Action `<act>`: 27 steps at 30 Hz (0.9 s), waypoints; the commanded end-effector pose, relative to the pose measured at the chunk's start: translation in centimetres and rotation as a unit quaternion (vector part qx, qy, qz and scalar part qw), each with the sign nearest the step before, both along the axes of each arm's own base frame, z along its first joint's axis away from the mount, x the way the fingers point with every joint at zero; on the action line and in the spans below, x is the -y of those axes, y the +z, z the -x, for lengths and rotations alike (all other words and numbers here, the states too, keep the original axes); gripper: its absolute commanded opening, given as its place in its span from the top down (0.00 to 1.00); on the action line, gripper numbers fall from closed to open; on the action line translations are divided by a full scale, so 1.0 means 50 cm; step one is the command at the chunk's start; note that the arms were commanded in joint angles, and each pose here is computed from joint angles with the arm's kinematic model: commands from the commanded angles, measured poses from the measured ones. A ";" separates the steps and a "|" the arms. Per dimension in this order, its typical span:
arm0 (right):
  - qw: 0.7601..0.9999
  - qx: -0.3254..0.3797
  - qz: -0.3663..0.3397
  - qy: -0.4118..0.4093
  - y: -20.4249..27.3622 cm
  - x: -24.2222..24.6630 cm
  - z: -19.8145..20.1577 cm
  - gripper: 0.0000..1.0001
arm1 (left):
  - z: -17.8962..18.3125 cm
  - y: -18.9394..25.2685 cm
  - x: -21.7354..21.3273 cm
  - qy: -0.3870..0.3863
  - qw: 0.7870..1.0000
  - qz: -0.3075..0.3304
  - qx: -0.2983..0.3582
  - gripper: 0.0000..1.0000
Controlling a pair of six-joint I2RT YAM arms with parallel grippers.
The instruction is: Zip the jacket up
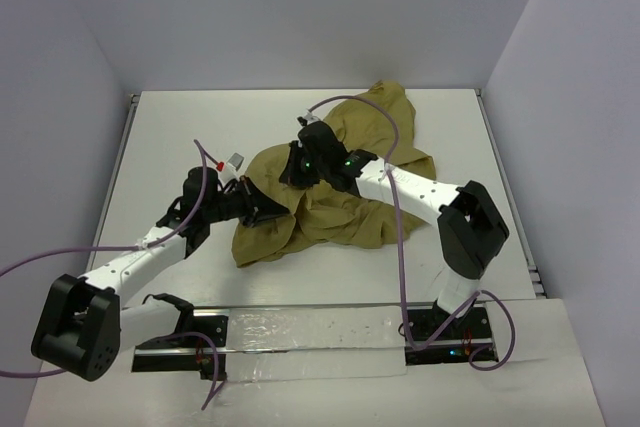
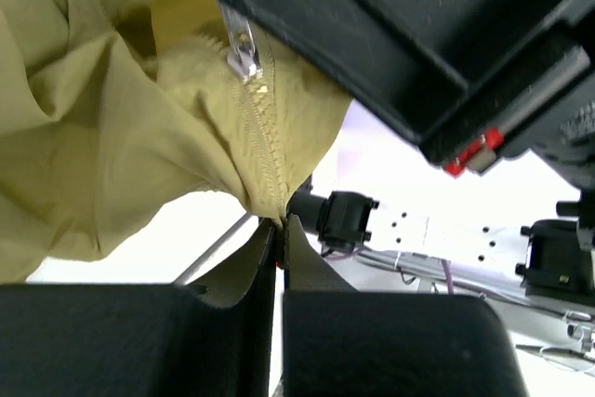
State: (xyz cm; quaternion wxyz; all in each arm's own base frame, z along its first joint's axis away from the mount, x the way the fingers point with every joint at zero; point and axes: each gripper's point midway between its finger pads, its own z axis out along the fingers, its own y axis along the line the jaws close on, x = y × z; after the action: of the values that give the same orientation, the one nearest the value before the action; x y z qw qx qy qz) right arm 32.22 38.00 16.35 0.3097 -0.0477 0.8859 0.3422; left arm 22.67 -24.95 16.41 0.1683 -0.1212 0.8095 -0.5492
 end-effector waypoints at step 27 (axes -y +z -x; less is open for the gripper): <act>0.989 0.091 -0.010 -0.119 0.081 0.114 -0.238 1.00 | 0.157 0.024 -0.020 -0.159 0.987 -0.019 0.030 1.00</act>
State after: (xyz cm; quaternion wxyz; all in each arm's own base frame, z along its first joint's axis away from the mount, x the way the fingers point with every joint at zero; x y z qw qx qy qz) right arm 37.68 34.15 16.70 0.3435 -0.0009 0.8813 0.3246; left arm 17.17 -24.02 15.35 0.1241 -0.0007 0.8347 -0.5365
